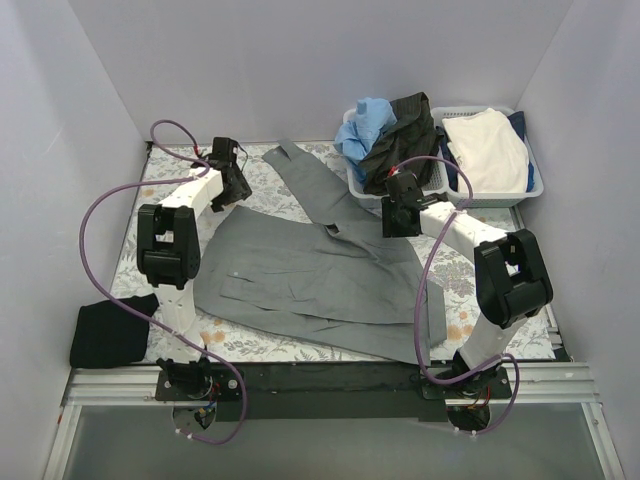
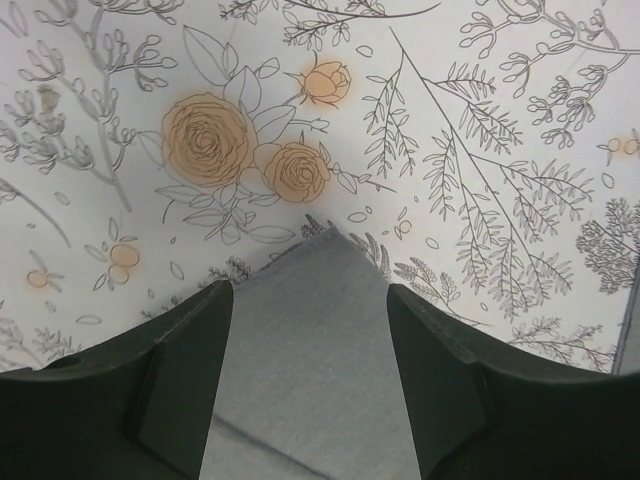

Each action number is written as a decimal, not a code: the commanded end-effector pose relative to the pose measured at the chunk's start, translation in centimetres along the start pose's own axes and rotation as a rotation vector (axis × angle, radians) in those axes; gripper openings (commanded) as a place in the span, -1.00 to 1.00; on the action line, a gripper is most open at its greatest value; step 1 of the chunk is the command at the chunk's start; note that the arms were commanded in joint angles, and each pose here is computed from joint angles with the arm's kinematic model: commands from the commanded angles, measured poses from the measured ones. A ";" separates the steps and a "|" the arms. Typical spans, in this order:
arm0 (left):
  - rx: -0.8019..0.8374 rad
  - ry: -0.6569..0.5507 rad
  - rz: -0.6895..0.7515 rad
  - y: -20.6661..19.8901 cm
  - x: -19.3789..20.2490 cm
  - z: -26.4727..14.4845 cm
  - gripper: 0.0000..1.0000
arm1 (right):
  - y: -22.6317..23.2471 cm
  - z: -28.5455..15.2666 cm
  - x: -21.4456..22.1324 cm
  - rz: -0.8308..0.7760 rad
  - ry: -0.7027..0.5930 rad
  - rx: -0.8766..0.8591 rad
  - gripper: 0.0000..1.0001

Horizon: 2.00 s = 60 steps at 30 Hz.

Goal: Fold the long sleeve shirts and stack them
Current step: Fold the shirt

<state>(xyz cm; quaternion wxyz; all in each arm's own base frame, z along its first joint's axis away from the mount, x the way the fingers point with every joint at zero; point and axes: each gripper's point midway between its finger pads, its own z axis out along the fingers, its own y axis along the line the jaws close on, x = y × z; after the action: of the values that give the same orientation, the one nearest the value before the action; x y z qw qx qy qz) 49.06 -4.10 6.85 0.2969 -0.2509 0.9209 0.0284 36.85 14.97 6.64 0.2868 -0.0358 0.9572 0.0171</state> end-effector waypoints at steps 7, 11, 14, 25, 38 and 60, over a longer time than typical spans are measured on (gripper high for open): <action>-0.002 0.069 0.082 0.0 2.7 3.8 0.22 | -1.1 1.2 -2.8 0.091 -0.121 0.033 -0.01; -0.046 0.075 0.088 0.8 3.0 4.6 -0.05 | -1.4 1.8 -2.8 0.095 -0.131 0.044 -0.01; -0.087 0.061 0.083 1.5 2.6 4.5 -0.54 | -1.6 2.3 -3.2 0.086 -0.140 0.047 -0.01; -0.172 0.071 0.040 7.0 3.9 1.6 -1.00 | -0.2 4.7 -4.3 0.007 -0.166 -0.009 0.04; -0.180 0.137 0.073 9.1 7.2 -0.2 -1.00 | 1.9 8.2 -2.8 -0.054 -0.150 -0.115 0.18; -0.320 0.126 -0.046 15.6 8.5 -4.2 -1.00 | 2.1 2.7 2.8 0.002 -0.123 -0.112 -0.05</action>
<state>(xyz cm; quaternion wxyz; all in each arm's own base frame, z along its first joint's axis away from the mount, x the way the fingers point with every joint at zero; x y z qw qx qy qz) 33.01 4.69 2.23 0.1708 -0.3120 0.9213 0.1572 36.57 17.28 2.42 0.3578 -0.0575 0.9285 0.0809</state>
